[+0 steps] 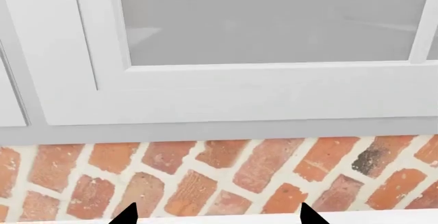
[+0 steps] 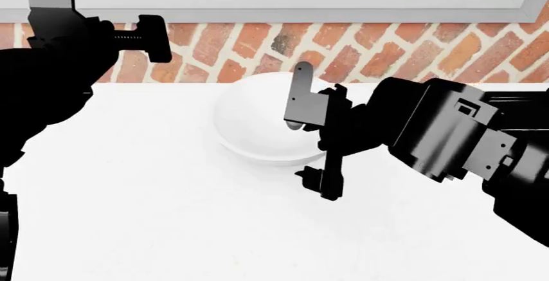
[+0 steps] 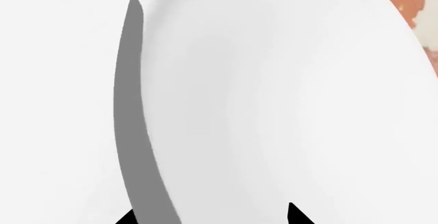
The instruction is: Place the two vegetables and bowl onto the tray for setting up a vegetable dip station.
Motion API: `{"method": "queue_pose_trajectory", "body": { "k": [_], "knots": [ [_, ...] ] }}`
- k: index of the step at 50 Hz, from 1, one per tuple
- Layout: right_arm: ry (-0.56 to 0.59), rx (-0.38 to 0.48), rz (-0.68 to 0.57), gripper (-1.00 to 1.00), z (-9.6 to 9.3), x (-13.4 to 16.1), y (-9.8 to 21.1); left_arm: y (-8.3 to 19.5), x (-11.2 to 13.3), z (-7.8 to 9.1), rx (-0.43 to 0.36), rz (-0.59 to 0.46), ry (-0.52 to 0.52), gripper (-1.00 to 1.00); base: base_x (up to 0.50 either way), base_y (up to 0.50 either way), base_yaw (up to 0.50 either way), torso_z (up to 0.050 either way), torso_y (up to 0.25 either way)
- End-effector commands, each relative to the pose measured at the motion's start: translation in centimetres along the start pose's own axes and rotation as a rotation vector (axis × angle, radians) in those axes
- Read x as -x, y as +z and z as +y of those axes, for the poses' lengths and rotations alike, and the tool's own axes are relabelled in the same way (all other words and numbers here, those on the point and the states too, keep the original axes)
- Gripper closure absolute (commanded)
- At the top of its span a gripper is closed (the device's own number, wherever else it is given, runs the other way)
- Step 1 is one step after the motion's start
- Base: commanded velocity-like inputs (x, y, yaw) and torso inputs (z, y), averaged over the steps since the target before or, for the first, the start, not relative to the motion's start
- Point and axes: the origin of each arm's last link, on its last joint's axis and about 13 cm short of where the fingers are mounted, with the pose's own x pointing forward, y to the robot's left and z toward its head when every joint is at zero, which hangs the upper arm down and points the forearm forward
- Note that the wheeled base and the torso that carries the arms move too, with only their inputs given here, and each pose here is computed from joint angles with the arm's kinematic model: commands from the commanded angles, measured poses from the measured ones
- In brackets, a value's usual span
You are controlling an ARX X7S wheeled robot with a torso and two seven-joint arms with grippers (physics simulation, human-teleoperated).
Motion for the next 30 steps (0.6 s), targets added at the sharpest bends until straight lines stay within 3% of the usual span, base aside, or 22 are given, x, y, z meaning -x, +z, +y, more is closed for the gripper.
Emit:
{"method": "queue_pose_trajectory", "body": {
  "k": [1, 2, 3, 24, 30],
  "knots": [
    [0.004, 0.014, -0.012, -1.00, -0.2, -0.5, 0.2, -0.1, -0.1, -0.1, 0.009, -0.002, -0.003, -1.00, 0.00, 0.00, 0.00, 0.000, 0.000],
    [0.005, 0.015, -0.012, -1.00, -0.1, -0.5, 0.2, -0.1, -0.1, -0.1, 0.009, -0.002, -0.003, -1.00, 0.00, 0.00, 0.00, 0.000, 0.000],
    [0.004, 0.017, -0.010, 1.00, -0.1, -0.5, 0.2, -0.1, -0.1, -0.1, 0.009, -0.002, -0.004, -1.00, 0.00, 0.00, 0.00, 0.000, 0.000],
    [-0.006, 0.050, -0.028, 1.00, 0.0, 0.1, 0.1, -0.2, -0.2, -0.1, 0.007, 0.003, -0.005, -1.00, 0.00, 0.00, 0.00, 0.000, 0.000],
    [-0.018, 0.083, -0.086, 1.00, 1.2, 2.7, 0.2, -0.5, 0.0, 0.0, 0.013, 0.003, -0.008, -1.00, 0.00, 0.00, 0.00, 0.000, 0.000]
  ]
}}
